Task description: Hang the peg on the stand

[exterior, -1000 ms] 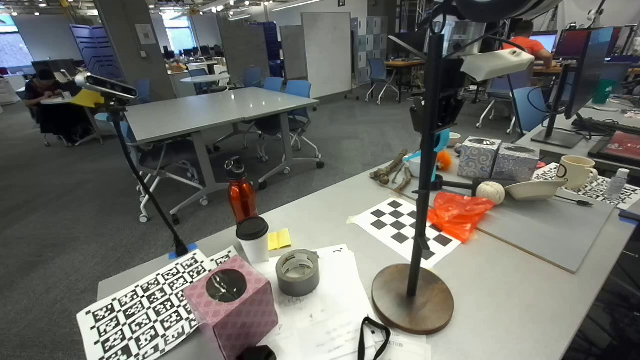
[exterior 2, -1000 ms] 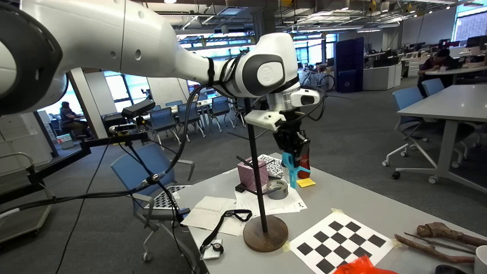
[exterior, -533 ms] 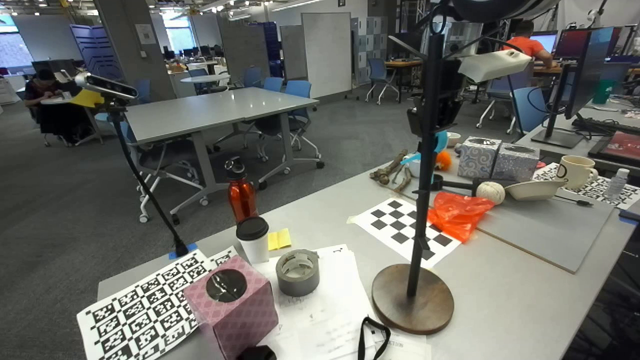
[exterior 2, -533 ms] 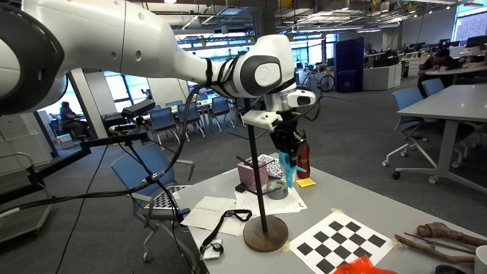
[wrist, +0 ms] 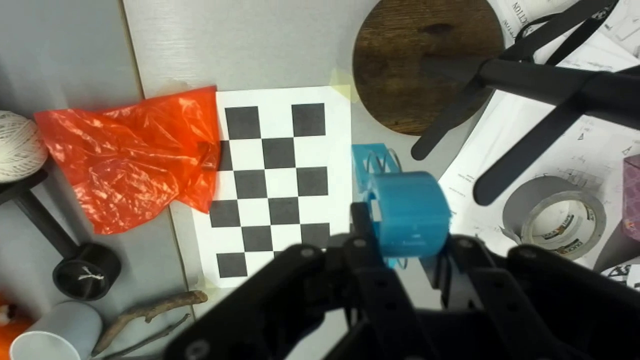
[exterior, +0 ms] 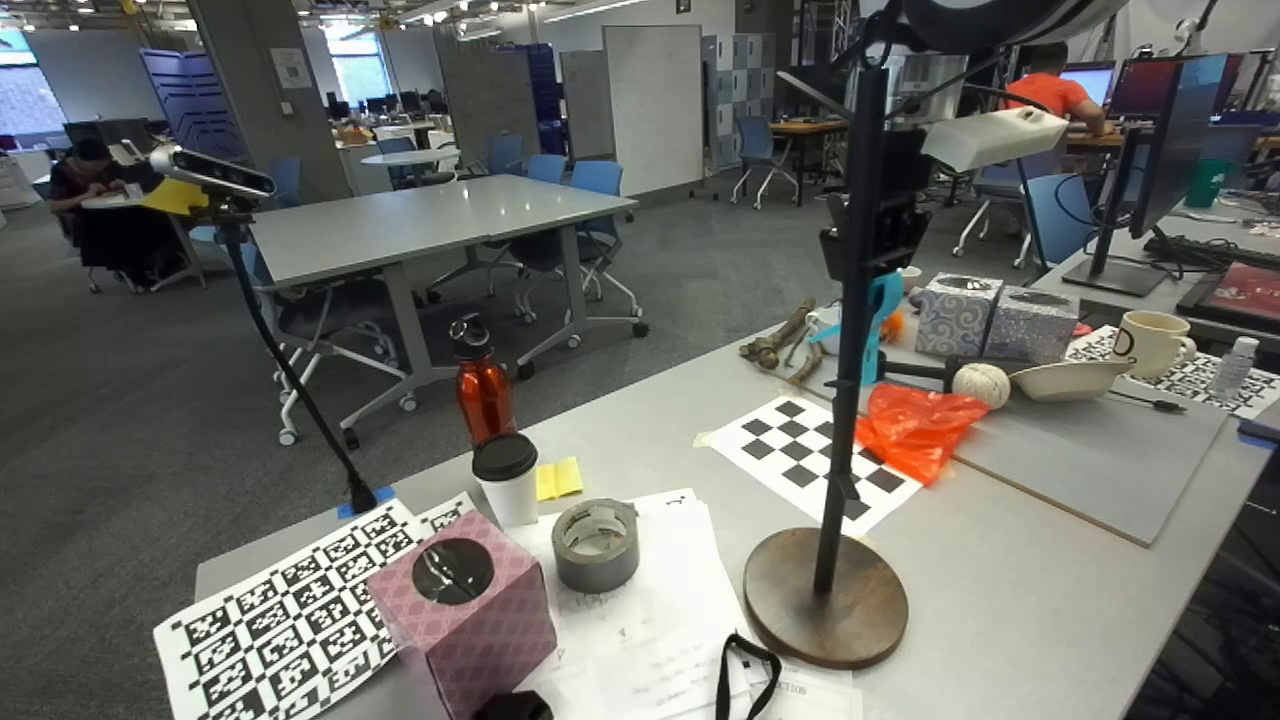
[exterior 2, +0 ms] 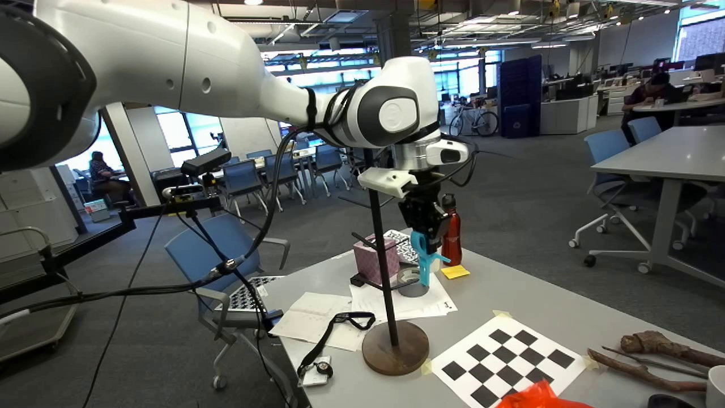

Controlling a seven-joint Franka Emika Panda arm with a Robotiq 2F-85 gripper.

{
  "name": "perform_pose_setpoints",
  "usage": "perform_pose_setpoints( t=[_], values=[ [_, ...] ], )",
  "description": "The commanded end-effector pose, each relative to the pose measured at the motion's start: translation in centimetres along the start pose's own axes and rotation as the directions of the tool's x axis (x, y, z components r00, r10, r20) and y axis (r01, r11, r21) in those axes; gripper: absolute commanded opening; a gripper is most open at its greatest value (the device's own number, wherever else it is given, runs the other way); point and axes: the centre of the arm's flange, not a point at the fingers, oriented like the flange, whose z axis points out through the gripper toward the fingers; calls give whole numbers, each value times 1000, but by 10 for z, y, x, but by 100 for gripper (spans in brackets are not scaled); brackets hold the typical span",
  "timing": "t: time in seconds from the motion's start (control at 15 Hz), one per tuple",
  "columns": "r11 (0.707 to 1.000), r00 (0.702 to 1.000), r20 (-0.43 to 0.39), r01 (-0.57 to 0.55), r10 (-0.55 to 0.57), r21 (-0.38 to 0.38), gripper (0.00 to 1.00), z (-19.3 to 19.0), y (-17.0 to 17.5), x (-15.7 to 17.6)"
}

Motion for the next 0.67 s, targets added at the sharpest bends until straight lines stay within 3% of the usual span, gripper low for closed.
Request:
perform_pose_setpoints(
  t=[0.0, 0.6],
  values=[
    [999, 999, 11, -33, 32, 42, 6, -3, -3, -8],
    [993, 997, 16, -74, 73, 89, 6, -2, -3, -10]
  ],
)
